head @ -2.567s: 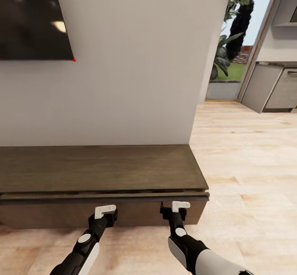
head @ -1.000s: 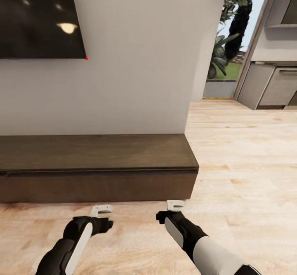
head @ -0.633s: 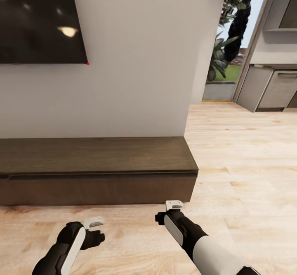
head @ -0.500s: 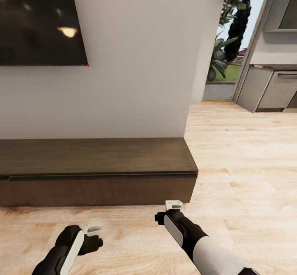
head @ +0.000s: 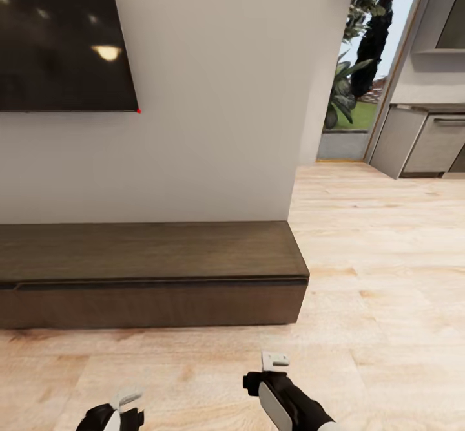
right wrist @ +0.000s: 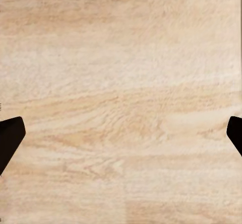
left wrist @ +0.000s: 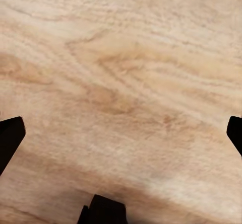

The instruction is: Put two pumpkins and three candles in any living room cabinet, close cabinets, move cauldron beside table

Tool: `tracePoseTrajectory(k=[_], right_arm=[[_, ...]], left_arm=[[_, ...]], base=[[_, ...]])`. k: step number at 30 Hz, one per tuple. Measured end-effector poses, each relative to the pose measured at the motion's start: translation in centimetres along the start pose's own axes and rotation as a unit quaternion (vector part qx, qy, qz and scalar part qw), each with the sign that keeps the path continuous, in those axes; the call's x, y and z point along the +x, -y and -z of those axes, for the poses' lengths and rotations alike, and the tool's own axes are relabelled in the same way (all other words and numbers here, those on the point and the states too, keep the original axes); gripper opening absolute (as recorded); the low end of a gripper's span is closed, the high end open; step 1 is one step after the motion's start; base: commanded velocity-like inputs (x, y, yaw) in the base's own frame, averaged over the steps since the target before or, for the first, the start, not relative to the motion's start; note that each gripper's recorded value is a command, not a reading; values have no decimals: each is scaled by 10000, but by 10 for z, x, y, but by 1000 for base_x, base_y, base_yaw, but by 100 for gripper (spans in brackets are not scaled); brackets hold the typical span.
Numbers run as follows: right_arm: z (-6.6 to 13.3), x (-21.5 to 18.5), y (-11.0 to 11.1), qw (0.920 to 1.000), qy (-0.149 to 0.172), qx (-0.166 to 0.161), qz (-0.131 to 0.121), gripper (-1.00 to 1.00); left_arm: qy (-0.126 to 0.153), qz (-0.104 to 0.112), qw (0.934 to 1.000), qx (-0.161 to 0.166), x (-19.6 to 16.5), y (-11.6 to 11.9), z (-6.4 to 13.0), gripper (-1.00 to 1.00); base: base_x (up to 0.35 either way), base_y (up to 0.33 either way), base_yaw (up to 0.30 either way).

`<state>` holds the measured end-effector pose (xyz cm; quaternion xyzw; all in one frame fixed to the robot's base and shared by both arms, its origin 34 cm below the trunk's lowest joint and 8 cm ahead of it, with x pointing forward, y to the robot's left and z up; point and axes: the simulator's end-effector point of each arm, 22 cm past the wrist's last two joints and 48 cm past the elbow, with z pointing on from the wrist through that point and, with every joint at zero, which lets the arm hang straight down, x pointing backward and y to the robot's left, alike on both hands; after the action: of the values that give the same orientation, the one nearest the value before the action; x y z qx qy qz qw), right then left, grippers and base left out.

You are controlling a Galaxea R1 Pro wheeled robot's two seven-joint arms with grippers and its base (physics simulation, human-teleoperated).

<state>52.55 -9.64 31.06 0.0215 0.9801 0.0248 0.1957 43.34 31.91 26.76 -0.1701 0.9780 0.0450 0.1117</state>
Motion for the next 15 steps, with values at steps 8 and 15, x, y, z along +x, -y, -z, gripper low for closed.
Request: tracePoseTrajectory(k=[8, 15], right_arm=[[13, -7, 3, 10000, 62, 55, -2, 100], [25, -15, 1, 10000, 65, 33, 25, 100]], left_arm=[[119, 97, 9998, -91, 10, -10, 3, 100], [181, 101, 9997, -104, 1, -12, 16, 100]], base=[[0, 0, 0], [0, 0, 35]])
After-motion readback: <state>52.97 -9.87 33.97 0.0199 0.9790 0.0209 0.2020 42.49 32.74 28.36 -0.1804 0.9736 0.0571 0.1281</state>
